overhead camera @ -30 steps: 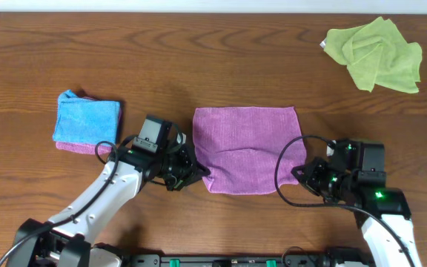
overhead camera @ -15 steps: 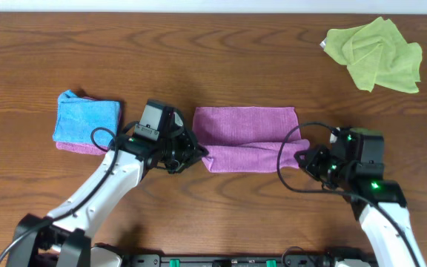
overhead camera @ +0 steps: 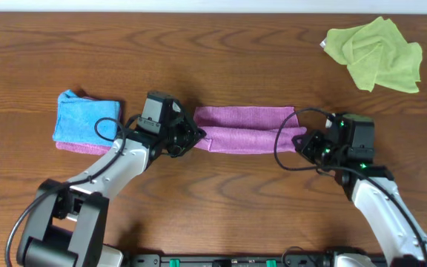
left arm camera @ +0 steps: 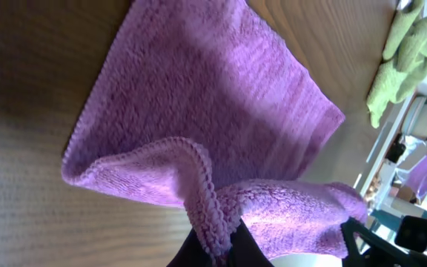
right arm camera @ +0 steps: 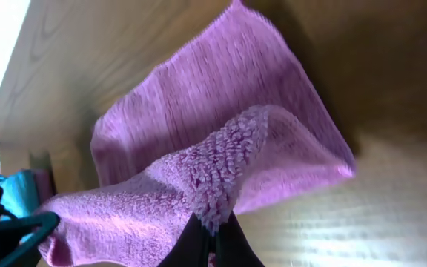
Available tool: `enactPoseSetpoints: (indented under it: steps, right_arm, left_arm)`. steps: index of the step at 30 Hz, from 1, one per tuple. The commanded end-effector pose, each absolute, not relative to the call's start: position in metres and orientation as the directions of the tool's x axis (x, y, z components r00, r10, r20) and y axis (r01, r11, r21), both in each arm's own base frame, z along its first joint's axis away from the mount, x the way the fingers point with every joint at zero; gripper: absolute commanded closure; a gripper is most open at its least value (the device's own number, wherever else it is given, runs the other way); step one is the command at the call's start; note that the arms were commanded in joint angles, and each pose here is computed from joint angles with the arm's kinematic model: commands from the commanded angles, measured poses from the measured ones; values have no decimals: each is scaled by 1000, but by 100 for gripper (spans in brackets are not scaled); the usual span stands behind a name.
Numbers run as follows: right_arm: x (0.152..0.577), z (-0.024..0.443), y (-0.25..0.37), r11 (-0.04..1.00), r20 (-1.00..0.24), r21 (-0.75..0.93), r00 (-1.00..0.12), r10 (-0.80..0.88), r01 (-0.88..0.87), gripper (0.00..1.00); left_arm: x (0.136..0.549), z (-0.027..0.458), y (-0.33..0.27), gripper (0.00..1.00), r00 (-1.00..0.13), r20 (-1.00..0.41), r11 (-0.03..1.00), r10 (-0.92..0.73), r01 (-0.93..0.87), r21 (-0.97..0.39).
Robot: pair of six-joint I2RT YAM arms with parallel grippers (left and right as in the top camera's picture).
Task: Fold the cloth
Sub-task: 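Lift the near edge with both grippers and fold it toward the far edge, then lower the folded edge and open both grippers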
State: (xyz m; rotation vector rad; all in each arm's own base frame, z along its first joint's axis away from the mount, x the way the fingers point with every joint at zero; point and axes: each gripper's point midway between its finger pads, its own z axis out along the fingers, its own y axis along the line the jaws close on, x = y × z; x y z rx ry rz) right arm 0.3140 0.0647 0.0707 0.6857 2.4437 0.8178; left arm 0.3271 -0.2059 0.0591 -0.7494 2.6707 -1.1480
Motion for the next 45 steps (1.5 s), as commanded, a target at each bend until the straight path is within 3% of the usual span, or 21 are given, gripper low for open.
enactPoseSetpoints:
  steps: [1, 13, 21, 42, 44, 45]
  right_arm:
    - [321, 62, 63, 704, -276, 631, -754, 596, 325, 99]
    - [347, 49, 64, 732, -351, 608, -723, 595, 307, 99]
    - [360, 40, 59, 740, -364, 590, -712, 601, 323, 99]
    - [378, 21, 54, 770, -419, 548, -690, 590, 326, 99]
    - [379, 22, 54, 774, -428, 541, -685, 589, 328, 98]
    - [379, 21, 53, 776, -431, 538, -684, 589, 330, 98]
  left_arm:
    - [348, 58, -195, 94, -840, -11, 614, -542, -387, -688]
    - [391, 56, -194, 94, -832, -137, 672, -538, -326, -665]
    - [391, 33, -193, 94, -835, -112, 685, -538, -356, -635]
    - [403, 18, -176, 94, -812, -218, 747, -542, -347, -567]
    - [403, 15, -176, 89, -812, -215, 748, -542, -349, -565]
    - [403, 13, -176, 78, -813, -214, 748, -542, -350, -563]
